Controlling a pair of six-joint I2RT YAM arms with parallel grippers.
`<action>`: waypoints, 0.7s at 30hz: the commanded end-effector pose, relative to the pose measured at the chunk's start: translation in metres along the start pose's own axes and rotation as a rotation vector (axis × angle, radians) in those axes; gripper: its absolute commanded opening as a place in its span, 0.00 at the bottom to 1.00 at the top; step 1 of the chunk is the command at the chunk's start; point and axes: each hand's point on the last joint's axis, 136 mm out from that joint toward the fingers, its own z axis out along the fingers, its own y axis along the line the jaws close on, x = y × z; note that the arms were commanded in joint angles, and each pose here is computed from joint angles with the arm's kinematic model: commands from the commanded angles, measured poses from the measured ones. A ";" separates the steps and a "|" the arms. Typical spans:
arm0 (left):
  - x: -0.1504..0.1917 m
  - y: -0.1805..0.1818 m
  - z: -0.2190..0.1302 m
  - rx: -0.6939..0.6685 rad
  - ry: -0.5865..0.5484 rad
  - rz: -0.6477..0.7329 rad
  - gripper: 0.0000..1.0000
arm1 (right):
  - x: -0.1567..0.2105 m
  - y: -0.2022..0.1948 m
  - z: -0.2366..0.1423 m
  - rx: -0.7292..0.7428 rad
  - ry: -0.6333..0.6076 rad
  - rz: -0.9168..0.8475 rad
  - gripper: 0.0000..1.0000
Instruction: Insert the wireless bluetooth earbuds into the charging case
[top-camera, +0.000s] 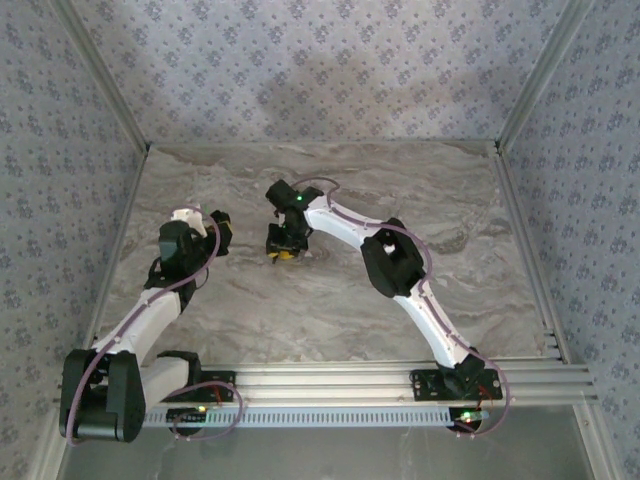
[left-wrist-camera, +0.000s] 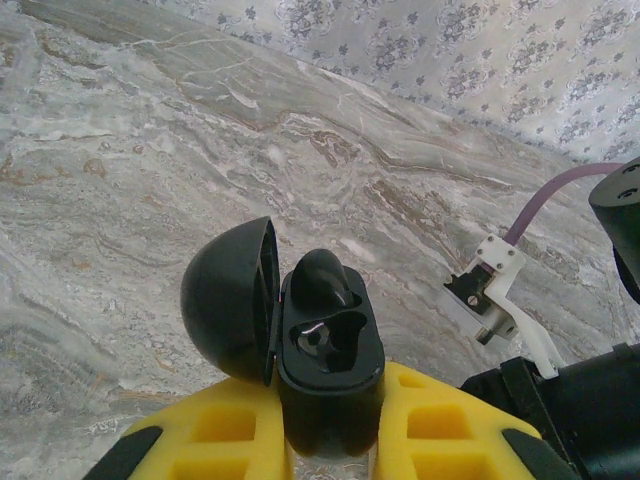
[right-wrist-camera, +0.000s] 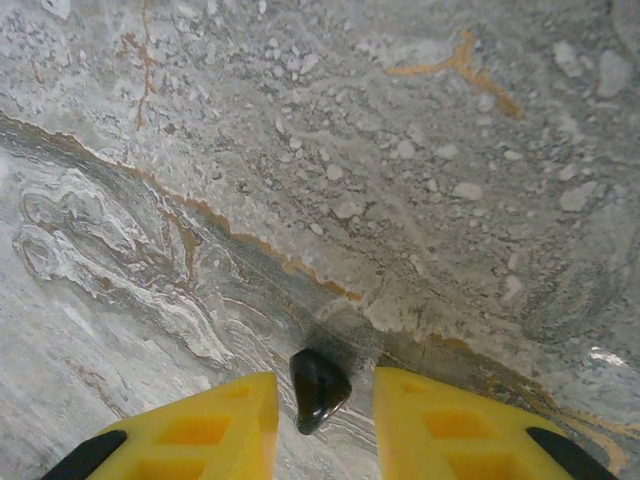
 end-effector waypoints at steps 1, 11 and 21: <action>-0.005 0.001 -0.001 -0.003 -0.022 0.002 0.12 | 0.007 0.002 0.014 -0.005 0.037 0.013 0.31; -0.006 0.000 -0.002 0.001 -0.023 0.006 0.12 | 0.003 -0.005 0.020 0.013 0.039 0.014 0.25; -0.006 -0.002 -0.002 0.010 -0.016 0.019 0.12 | 0.012 -0.014 -0.002 0.072 0.043 -0.033 0.22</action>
